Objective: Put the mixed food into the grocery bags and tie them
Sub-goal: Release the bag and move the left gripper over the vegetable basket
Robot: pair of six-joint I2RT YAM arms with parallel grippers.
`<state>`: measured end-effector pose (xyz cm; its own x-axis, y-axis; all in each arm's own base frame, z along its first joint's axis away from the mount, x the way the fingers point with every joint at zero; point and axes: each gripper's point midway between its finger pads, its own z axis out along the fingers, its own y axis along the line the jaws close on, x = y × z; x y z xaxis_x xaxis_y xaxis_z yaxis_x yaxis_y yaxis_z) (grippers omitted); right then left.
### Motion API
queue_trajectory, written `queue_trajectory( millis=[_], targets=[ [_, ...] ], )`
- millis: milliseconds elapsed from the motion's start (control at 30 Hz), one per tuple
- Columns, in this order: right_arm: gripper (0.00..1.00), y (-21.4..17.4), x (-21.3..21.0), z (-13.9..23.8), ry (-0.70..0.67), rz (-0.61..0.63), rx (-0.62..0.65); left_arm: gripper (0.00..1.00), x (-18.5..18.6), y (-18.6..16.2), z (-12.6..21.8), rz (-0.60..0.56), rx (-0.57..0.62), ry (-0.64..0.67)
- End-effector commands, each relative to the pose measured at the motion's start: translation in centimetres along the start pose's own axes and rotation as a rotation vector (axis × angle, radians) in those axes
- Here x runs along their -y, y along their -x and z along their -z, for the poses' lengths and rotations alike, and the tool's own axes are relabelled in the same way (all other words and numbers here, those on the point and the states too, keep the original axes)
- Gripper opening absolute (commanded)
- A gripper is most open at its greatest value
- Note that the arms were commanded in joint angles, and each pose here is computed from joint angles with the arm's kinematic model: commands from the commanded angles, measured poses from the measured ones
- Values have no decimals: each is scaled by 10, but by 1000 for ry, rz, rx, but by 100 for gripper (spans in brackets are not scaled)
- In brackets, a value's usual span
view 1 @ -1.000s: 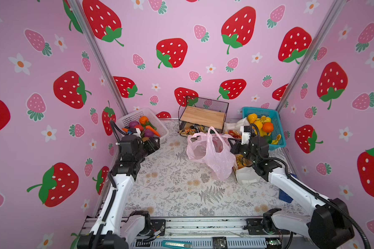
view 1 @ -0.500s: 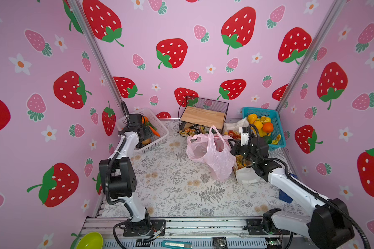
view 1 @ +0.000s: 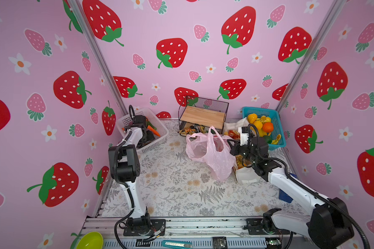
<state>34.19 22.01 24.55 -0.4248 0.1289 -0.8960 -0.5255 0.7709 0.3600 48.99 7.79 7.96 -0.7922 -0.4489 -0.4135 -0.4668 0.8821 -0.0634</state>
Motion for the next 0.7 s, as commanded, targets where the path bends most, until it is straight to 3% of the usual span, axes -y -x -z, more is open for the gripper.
queue_trajectory(
  millis=[0,267,500,667],
  targets=[
    [0,3,-2,-2,12,10,6,76,1,5,2,-1,-12,-7],
    [0,1,-3,-4,21,7,-3,56,-1,9,10,18,25,-9],
    [0,1,-2,-4,20,9,-3,50,-3,27,63,64,173,-50],
    [0,1,-3,-5,22,7,-4,48,5,27,104,90,243,-149]
  ],
)
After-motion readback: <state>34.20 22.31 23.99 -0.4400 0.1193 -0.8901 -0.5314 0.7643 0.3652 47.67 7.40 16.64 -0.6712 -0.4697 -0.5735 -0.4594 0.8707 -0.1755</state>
